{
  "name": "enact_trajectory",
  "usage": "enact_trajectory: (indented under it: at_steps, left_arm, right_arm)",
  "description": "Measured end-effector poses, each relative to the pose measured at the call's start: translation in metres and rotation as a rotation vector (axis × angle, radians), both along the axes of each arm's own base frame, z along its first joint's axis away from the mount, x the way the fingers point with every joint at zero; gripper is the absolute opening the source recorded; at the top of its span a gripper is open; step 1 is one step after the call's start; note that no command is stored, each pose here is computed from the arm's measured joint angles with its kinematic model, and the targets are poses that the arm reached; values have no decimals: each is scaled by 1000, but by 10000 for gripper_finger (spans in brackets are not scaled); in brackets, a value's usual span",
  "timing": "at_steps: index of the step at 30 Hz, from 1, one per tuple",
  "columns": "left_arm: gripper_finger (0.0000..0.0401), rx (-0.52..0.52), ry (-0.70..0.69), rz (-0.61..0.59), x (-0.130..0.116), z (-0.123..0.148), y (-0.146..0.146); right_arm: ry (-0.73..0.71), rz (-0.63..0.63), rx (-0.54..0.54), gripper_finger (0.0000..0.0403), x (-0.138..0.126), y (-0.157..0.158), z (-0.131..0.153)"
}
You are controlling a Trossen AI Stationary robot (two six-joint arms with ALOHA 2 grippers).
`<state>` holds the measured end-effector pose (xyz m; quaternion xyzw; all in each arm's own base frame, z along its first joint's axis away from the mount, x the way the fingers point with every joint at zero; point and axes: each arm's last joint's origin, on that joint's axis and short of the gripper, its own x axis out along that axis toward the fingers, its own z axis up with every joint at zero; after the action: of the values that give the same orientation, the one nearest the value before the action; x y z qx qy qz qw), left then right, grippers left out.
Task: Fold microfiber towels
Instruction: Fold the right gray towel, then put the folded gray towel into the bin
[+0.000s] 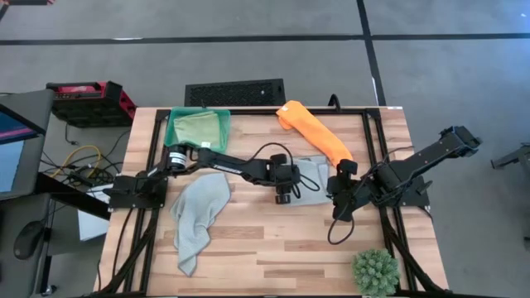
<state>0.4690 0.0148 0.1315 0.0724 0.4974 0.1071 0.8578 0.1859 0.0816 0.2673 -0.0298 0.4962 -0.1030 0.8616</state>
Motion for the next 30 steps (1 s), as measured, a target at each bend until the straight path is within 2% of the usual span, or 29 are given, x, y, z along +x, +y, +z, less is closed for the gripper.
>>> enact_trajectory:
  at_steps: [5,14,20,23,26,30]
  left_arm:
    - [169,-18,94,33,-12,5,-1]
    - [169,-22,432,89,-46,3,-10]
    - [169,29,404,91,-45,16,-17]
    - [169,30,351,74,-46,36,-25]
    - [169,35,279,39,-51,65,-39]
    - [169,58,298,-20,-63,67,-63]
  right_arm:
    - [1,0,1,205,0,0,0]
    - [1,0,1,205,0,0,0]
    - [1,24,-10,205,1,0,0]
    - [4,58,-27,205,1,1,0]
    - [13,115,-40,205,3,2,0]
    - [22,235,-53,205,16,10,-8]
